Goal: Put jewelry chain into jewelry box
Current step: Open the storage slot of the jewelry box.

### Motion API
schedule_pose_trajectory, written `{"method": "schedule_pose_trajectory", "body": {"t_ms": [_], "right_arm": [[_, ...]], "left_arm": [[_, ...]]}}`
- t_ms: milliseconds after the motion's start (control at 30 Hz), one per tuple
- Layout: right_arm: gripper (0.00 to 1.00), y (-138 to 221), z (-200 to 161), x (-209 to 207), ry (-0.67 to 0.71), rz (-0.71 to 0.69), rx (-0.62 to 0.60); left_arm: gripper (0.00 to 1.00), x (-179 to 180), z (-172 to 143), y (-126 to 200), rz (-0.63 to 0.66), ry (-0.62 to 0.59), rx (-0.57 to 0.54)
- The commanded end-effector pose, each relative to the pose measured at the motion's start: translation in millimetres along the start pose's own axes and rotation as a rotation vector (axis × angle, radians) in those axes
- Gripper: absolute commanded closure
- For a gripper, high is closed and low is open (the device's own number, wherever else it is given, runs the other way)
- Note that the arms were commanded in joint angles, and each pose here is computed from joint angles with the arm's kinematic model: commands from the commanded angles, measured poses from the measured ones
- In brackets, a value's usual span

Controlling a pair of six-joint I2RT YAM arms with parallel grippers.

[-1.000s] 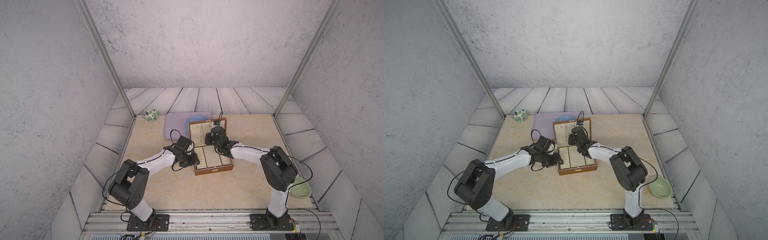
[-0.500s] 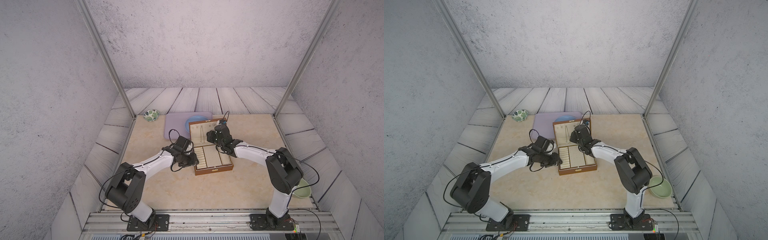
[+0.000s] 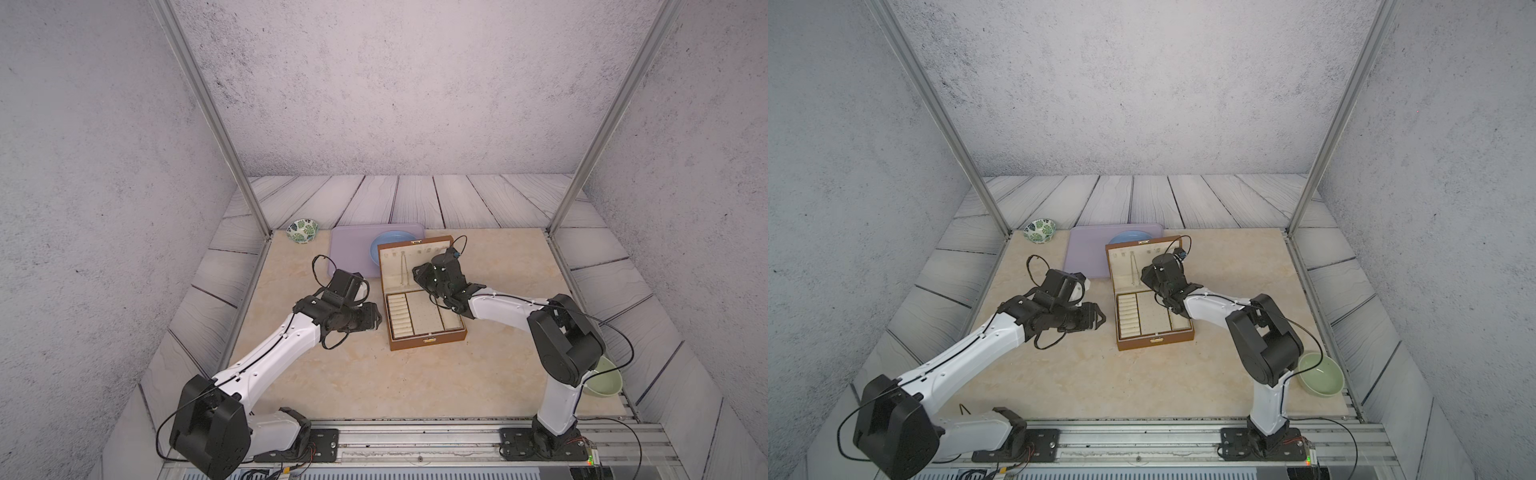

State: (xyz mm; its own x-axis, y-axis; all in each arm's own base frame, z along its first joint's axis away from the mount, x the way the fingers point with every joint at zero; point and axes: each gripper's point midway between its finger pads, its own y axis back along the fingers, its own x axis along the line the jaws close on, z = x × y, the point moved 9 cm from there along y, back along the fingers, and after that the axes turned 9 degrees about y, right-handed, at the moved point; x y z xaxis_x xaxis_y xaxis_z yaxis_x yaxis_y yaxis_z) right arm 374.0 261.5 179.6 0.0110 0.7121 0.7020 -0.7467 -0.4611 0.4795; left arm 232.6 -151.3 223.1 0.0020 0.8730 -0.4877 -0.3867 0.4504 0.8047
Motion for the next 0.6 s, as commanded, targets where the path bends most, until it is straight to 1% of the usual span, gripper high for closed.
{"method": "schedule_pose_trajectory", "body": {"t_ms": [0, 100, 267, 567], "right_arm": [[0.63, -9.8, 1.3, -5.0, -0.089, -0.006, -0.016], [0.64, -14.3, -1.5, -9.7, -0.132, -0.021, -0.006], [0.64, -14.8, -1.6, -14.9, -0.148, -0.049, -0.020], [0.63, -20.2, 5.3, -17.1, -0.181, -0.046, -0.049]], "left_arm": [[0.44, 3.5, 0.9, 12.4, 0.049, 0.005, -0.023], [0.43, 4.4, 1.2, 18.0, 0.063, 0.008, -0.038], [0.43, 4.3, 2.4, 26.0, 0.066, 0.007, -0.066], [0.43, 5.1, 2.5, 25.5, 0.063, 0.009, -0.069]]}}
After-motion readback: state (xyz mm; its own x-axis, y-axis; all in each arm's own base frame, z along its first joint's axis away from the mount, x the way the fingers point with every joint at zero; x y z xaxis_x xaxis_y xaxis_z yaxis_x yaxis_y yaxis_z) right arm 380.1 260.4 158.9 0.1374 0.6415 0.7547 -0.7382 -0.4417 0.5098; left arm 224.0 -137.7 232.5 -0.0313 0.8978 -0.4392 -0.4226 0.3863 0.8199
